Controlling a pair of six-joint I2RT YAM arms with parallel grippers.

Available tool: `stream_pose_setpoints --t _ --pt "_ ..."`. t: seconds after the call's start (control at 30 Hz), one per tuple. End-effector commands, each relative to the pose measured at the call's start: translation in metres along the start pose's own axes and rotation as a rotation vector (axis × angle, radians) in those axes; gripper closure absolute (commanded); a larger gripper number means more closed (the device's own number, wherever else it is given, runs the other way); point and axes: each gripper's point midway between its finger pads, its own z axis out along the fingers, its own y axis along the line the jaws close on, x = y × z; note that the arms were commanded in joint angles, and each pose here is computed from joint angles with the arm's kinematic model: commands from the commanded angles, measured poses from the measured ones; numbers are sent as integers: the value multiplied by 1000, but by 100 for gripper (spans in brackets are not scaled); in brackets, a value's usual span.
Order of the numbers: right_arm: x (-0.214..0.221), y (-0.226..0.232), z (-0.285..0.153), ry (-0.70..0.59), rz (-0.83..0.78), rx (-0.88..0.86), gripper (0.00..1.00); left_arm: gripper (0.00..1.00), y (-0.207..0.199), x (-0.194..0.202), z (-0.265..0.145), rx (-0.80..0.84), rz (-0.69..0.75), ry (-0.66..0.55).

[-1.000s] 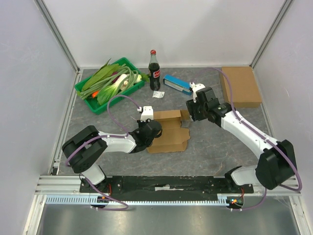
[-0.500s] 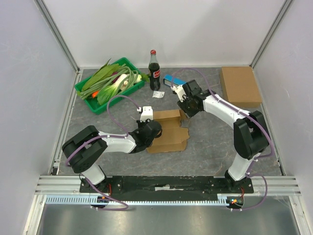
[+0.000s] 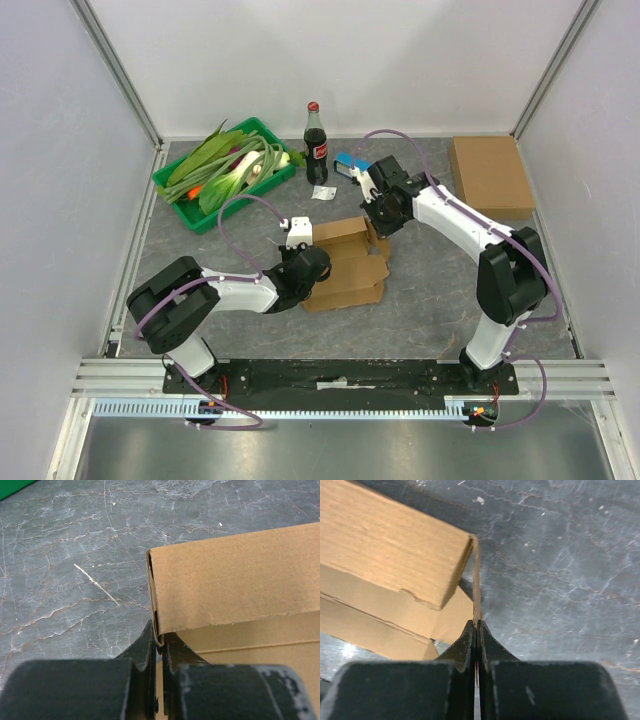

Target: Fold the paper box

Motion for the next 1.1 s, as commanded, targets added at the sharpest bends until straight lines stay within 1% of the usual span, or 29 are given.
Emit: stream_pose_setpoints --t 0.0,0.03,0.07,0.1,0.17,0.2,0.27,0.3,0.33,0.4,0.43,0.47,0.5,0.57,0.6,0.7,0.73,0.8,0.83,0.93,0.97,1.03,1.07 --pt "-3 25 -2 28 151 -57 100 98 0 -13 1 -24 -1 -41" --pt "-2 33 -2 27 220 -79 100 98 -1 -14 1 -21 -1 -43" --pt "-6 36 -2 0 249 -85 100 98 -1 -13 1 -22 1 -41" --pt "0 39 1 7 293 -89 100 98 -1 -14 0 -22 -2 -42" --pt "-4 42 -3 -22 360 -90 100 98 -2 -13 0 -19 2 -38" --pt "0 42 0 -16 392 -76 100 98 -2 -13 0 -19 0 -39" --pt "-8 50 1 -61 467 -100 100 98 -5 -14 0 -10 -6 -39" --pt "-1 52 7 -51 479 -100 100 98 -6 -15 0 -10 -6 -39" --pt "-7 58 8 -90 473 -113 99 98 -7 -14 0 -6 -6 -37" --pt "-2 64 12 -109 447 -146 96 98 -8 -15 1 -7 2 -36" --pt "-7 64 13 -144 431 -159 93 98 -9 -15 0 -4 2 -36" --pt "-6 64 13 -156 411 -159 91 98 -8 -14 0 -6 2 -35" --pt "-2 63 13 -169 331 -167 90 98 -7 -13 -1 -5 -2 -35" --pt "-4 58 15 -206 263 -152 87 98 -6 -13 -1 -5 -2 -34" --pt "-2 55 15 -216 176 -150 87 98 -6 -14 -2 -3 -1 -34" --pt "-1 48 11 -255 86 -119 75 98 -3 -13 -2 -10 4 -34" --pt "-5 47 8 -285 36 -116 66 98 -3 -12 -2 -11 5 -33" --pt "-5 44 3 -313 2 -107 58 98 -3 -12 -2 -11 6 -33" --pt "-6 43 3 -325 -23 -102 52 98 -3 -12 -2 -11 6 -33" --pt "-3 47 2 -332 -76 -142 46 98 -3 -12 -1 -12 14 -34" --pt "0 48 2 -327 -78 -158 44 98 -4 -14 -2 -11 12 -36" --pt "-4 47 -5 -368 -65 -199 41 98 -4 -13 -2 -11 13 -35" --pt "1 55 -6 -372 -40 -266 40 98 -3 -13 -2 -10 13 -35"
